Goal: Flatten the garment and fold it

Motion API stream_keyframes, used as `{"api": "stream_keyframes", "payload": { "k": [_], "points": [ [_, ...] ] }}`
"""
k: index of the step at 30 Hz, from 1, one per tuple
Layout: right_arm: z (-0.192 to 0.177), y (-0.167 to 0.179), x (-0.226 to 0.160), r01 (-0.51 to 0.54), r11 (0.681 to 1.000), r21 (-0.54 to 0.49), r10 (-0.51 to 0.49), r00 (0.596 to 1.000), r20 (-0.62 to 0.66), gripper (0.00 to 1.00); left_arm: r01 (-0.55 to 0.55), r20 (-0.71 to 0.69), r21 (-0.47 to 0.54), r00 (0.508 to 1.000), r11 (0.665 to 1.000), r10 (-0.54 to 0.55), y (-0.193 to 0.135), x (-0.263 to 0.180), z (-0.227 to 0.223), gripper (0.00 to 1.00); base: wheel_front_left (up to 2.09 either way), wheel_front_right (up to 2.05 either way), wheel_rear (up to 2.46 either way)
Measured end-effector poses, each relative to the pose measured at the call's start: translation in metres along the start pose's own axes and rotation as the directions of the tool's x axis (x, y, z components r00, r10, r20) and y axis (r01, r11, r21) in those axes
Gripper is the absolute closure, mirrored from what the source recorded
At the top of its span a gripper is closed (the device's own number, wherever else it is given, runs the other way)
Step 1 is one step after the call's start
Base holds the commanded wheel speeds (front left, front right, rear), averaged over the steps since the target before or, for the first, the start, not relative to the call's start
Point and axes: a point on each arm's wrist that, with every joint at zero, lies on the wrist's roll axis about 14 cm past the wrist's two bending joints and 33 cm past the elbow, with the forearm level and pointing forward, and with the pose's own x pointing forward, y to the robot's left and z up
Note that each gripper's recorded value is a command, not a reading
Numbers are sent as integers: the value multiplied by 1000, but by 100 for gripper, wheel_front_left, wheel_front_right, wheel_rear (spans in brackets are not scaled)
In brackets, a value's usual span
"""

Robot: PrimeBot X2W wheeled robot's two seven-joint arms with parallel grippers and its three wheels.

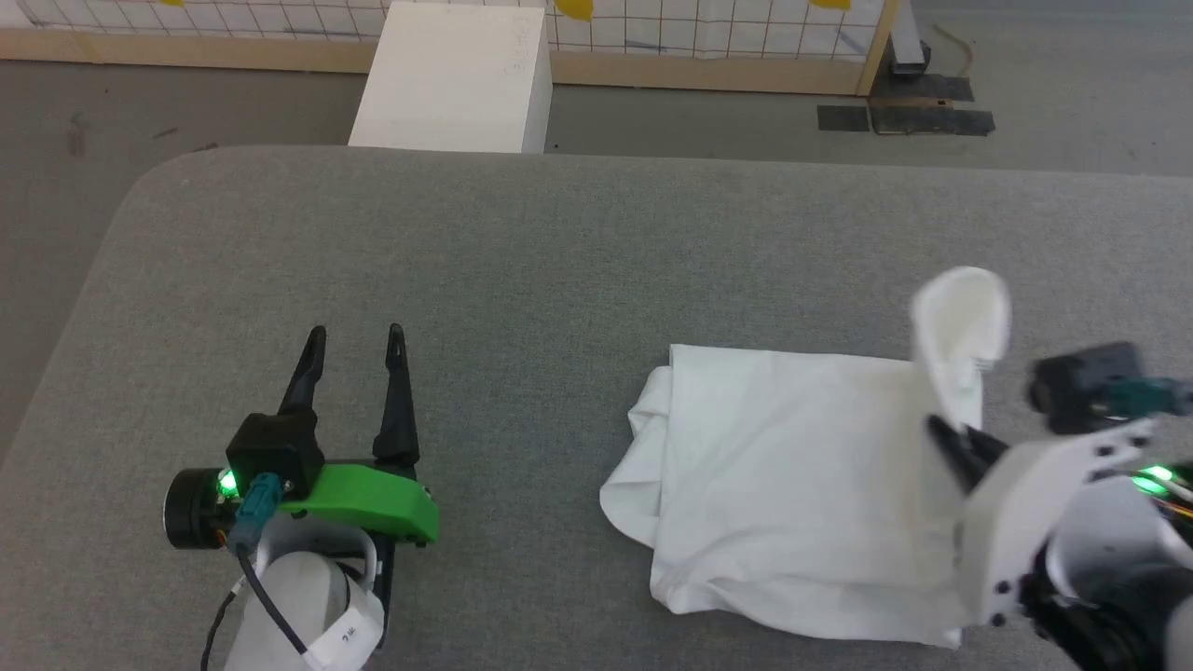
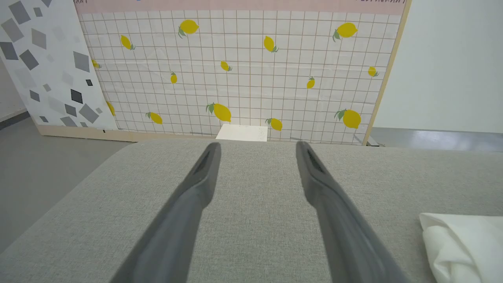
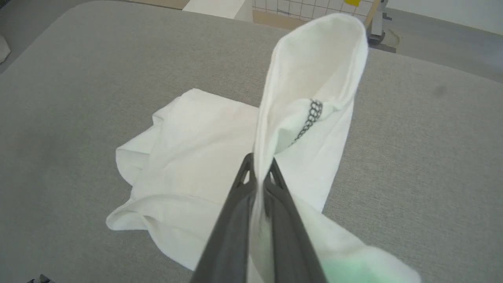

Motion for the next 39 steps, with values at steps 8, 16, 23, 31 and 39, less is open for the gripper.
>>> {"api": "stream_keyframes", "payload": {
  "k": [8,16,23,31,39],
  "points": [
    [-4,76,42,-227,959,-169,212,972,-100,100,-7,-17,-9,1000,1000,7,1,-2,-6,0,0,0,0],
    [-29,125,84,-362,909,-205,319,923,-215,100,-31,-38,-4,999,1000,31,9,-3,-13,0,0,0,0],
    [-56,144,104,-422,882,-209,352,885,-303,0,-46,-55,3,997,999,46,14,-1,-20,0,0,0,0],
    [11,170,85,-500,857,-124,505,863,12,0,-52,-42,3,998,999,52,16,-1,-15,0,0,0,0],
    [83,72,34,-348,931,108,255,835,488,0,-22,-5,-13,1000,1000,22,4,2,-4,0,0,0,0]
  ]
}}
